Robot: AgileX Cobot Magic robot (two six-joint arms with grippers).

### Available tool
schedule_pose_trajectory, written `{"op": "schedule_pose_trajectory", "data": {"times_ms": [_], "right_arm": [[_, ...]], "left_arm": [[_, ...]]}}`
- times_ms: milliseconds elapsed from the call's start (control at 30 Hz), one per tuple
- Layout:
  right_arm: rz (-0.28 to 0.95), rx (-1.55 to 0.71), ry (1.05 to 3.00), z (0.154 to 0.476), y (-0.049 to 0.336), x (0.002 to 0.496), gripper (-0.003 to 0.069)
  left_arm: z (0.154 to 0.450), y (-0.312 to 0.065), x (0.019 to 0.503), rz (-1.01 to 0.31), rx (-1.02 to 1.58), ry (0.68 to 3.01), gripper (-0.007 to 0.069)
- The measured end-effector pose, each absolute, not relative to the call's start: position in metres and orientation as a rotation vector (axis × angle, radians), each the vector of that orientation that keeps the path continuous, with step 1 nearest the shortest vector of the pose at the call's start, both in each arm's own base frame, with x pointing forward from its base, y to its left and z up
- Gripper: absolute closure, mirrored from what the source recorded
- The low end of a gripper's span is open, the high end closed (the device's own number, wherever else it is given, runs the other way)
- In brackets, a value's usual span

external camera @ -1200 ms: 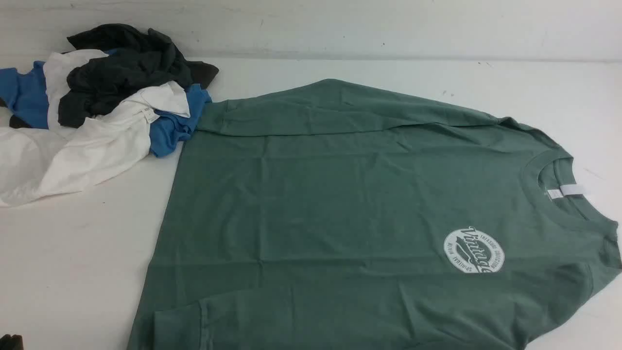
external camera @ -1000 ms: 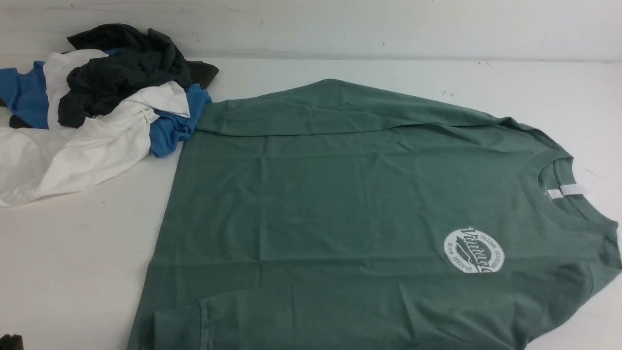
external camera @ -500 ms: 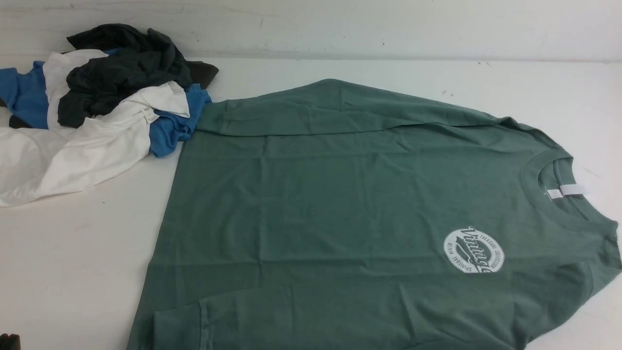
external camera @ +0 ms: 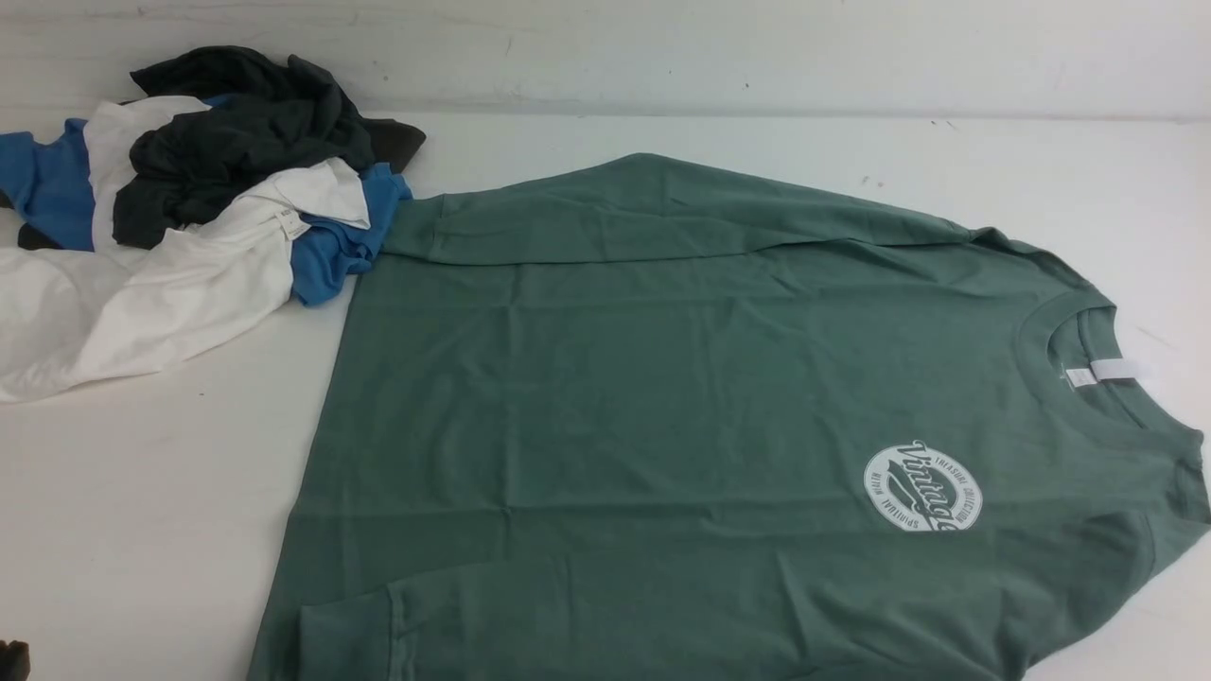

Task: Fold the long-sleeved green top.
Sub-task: Use the left arm to clamp the cuff closest to it

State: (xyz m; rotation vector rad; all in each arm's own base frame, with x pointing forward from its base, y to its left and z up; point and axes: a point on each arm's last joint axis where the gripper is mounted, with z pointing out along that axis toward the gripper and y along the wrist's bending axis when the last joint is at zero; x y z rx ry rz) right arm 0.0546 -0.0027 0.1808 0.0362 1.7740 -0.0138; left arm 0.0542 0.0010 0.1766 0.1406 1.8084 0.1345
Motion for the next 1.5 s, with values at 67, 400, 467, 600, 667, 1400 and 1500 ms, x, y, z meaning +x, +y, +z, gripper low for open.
{"op": "schedule_pose_trajectory", "data": {"times_ms": [67, 400, 467, 600, 667, 1400, 1500], "right_arm": [[0.009, 0.056, 1.774, 0.181, -0.002, 0.055, 0.0673], [0.769, 0.7, 1.493, 0.196, 0.005, 0.057, 0.0673], [0.829, 0.753, 1.457, 0.197, 0.005, 0.057, 0.0673], [0.828, 0.755, 1.426, 0.199, 0.004, 0.057, 0.0673], [0.811, 0.746, 1.4, 0.202, 0.002, 0.057, 0.0673], [0.399, -0.143, 2.387, 0.365, 0.031, 0.106, 0.0673], [0.381, -0.204, 2.469, 0.355, 0.031, 0.123, 0.0673]], "left_arm": [[0.179, 0.0, 0.055, 0.096, 0.102, 1.78, 0.0629], [0.204, 0.0, 0.057, -0.486, -0.471, 1.459, 0.0629], [0.207, 0.002, 0.056, -0.537, -0.533, 1.403, 0.0629], [0.218, 0.012, 0.054, -0.57, -0.637, 1.215, 0.0629], [0.225, 0.016, 0.051, -0.573, -0.664, 1.138, 0.0629], [0.291, -0.017, 0.166, -0.274, -0.038, 2.789, 0.0629], [0.27, -0.027, 0.185, -0.262, 0.05, 2.9, 0.0629]]}}
